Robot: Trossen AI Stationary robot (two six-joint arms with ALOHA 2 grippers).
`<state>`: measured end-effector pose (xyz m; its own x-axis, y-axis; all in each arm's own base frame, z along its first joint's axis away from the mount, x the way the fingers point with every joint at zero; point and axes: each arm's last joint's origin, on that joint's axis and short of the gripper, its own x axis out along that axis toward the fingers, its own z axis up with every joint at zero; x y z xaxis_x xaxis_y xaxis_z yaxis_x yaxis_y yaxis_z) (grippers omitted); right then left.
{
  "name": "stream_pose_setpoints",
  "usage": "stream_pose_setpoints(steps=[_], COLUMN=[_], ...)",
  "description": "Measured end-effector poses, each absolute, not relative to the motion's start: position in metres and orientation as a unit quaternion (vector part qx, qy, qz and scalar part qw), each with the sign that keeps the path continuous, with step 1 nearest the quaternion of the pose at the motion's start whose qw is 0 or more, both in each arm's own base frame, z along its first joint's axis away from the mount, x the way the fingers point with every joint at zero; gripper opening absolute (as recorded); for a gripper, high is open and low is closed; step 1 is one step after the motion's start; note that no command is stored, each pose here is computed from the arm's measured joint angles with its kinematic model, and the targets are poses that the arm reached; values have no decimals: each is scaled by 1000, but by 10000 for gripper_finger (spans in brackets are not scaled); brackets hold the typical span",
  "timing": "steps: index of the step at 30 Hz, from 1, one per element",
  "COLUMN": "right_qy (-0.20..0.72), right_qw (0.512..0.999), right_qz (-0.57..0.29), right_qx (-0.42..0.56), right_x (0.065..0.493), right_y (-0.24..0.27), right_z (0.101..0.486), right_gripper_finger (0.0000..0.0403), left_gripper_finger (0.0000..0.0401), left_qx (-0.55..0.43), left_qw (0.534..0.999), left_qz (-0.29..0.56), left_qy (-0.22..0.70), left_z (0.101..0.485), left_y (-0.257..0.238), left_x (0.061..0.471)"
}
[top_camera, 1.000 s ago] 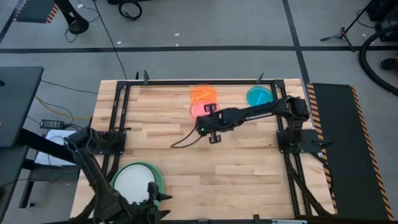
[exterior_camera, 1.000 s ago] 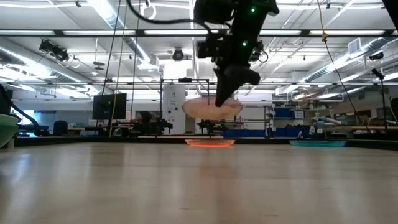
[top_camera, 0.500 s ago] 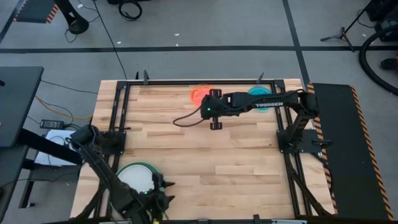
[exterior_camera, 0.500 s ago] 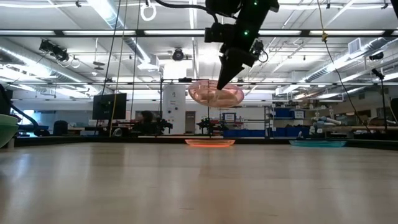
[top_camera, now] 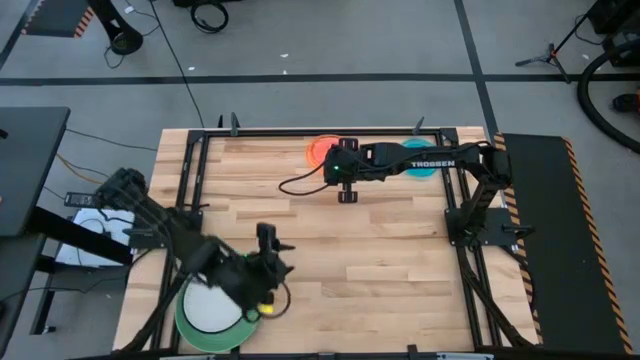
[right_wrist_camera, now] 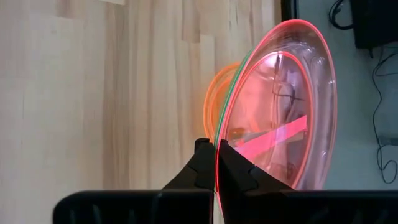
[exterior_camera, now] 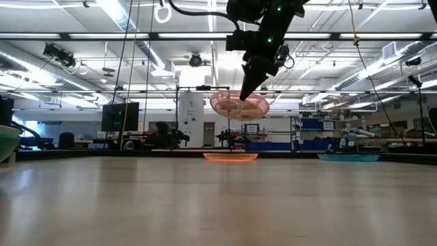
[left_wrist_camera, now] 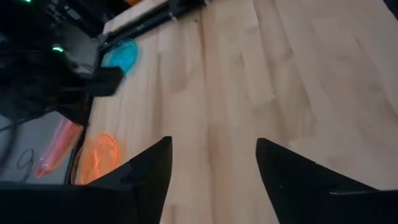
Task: Stack plastic plates
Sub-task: Stack the top stacked plates on top of the orange plate
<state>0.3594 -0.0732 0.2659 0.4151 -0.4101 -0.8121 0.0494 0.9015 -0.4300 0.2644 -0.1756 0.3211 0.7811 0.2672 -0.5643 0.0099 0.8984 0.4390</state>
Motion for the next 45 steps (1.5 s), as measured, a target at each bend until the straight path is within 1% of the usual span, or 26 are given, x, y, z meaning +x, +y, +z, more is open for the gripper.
stream_pose_setpoints(steps=[7, 10, 13, 16, 22, 26, 31, 35, 40, 45], right_qy=[525, 528, 533, 538, 545, 553, 550, 549, 545, 532], right_qw=[823, 823, 821, 818, 813, 805, 807, 808, 811, 818], right_qz=[-133, -125, -126, -128, -130, -138, -147, -159, -168, -192], right_qx=[-170, -168, -162, -159, -160, -165, -154, -141, -130, -103], right_x=[359, 359, 358, 357, 355, 353, 352, 351, 351, 352], right_y=[-71, -67, -65, -66, -66, -67, -76, -81, -83, -89], right_z=[266, 265, 265, 264, 263, 263, 262, 262, 262, 263], right_gripper_finger=[9, 9, 9, 9, 9, 9, 9, 9, 9, 9], left_gripper_finger=[210, 200, 192, 186, 182, 182, 182, 182, 182, 182], left_qx=[210, 220, 217, 199, 185, 174, 155, 155, 154, 127], left_qw=[933, 937, 942, 947, 948, 955, 965, 967, 967, 970], left_qz=[78, 85, 70, 49, 68, 59, 45, 38, 44, 64], left_qy=[282, 256, 245, 246, 249, 234, 207, 197, 200, 197], left_z=[346, 352, 356, 357, 362, 375, 392, 395, 377, 349], left_y=[-150, -142, -132, -117, -92, -78, -69, -67, -57, -41], left_x=[269, 278, 288, 297, 301, 292, 278, 270, 250, 214])
